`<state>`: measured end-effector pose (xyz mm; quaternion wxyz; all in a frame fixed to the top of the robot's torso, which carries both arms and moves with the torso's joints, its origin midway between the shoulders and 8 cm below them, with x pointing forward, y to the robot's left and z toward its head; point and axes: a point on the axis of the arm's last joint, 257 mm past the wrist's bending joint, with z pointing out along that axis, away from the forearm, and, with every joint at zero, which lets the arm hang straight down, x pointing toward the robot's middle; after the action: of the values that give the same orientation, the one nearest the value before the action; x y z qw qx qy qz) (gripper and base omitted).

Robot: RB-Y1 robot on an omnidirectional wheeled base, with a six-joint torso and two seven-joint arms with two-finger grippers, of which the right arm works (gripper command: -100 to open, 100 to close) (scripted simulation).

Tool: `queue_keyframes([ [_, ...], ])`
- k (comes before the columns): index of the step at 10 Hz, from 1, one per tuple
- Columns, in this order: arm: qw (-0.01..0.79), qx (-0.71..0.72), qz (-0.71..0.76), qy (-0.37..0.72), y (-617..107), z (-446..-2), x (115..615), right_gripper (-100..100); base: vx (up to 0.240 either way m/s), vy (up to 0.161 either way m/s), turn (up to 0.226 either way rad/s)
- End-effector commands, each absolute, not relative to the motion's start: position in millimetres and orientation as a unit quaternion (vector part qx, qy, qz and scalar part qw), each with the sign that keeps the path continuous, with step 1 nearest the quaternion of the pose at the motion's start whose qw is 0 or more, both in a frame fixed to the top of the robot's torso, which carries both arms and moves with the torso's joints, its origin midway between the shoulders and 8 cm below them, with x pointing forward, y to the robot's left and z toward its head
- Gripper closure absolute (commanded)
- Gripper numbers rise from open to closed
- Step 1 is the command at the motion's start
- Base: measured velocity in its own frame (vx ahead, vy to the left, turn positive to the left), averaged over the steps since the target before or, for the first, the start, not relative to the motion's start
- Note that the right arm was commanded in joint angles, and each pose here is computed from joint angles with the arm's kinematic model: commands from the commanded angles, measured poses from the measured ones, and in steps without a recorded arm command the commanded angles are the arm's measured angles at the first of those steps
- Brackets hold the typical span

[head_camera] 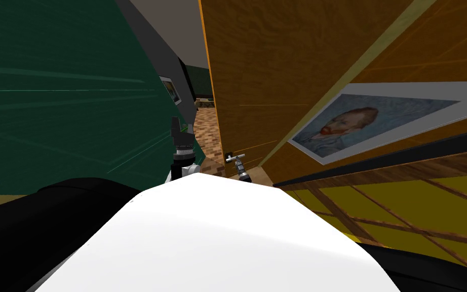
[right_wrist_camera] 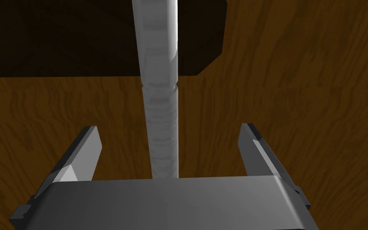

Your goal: Push the door open

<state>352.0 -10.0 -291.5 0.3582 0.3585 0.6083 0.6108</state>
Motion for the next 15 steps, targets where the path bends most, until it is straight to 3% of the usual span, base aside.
queue_keyframes([
  [1, 0.359, 0.361, 0.61, 0.608, -10, -292, 356, -100, 0.187, 0.129, 0.028],
  [2, 0.359, 0.36, 0.61, 0.608, -10, -292, 355, -100, 0.071, 0.056, -0.005],
  [3, 0.359, 0.36, 0.61, 0.608, -10, -292, 355, 100, -0.006, -0.008, 0.0],
  [8, 0.359, 0.36, 0.61, 0.608, -10, -292, 355, 100, -0.013, -0.01, 0.003],
  [15, 0.386, 0.376, 0.587, 0.604, -43, -298, 377, 100, 0.118, 0.12, -0.061],
])
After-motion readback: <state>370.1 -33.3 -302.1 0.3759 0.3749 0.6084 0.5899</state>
